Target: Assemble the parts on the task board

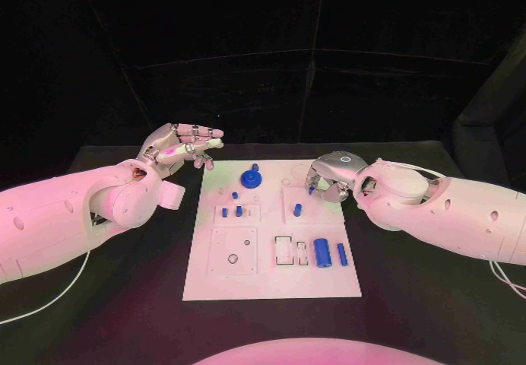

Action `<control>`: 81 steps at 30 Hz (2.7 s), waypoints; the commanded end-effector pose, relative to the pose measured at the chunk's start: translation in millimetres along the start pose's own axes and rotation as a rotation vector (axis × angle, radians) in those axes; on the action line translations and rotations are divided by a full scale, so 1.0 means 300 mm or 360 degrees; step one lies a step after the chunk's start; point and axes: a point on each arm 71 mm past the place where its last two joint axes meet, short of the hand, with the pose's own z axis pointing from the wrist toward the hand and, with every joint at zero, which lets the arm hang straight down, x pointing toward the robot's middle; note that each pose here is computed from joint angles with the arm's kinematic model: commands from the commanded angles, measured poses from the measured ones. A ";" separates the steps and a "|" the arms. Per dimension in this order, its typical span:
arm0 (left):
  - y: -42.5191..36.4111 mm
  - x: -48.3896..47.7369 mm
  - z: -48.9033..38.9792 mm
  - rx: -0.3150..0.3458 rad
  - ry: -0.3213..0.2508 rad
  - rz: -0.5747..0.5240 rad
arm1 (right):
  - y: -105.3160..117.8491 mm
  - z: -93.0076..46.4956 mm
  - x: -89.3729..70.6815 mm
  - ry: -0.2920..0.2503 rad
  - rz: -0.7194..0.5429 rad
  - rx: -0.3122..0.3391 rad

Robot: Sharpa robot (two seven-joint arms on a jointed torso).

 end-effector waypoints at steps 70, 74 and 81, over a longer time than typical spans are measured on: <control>-0.001 0.014 0.020 0.0026 0.0029 -0.0018 | 0.527 0.063 0.105 0.0161 0.0188 -0.0587; -0.001 0.014 0.021 0.0025 0.0030 -0.0019 | 0.527 0.065 0.107 0.0171 0.0175 -0.0583; 0.000 0.015 0.021 0.0022 0.0034 -0.0020 | 0.531 0.072 0.113 0.0178 0.0130 -0.0564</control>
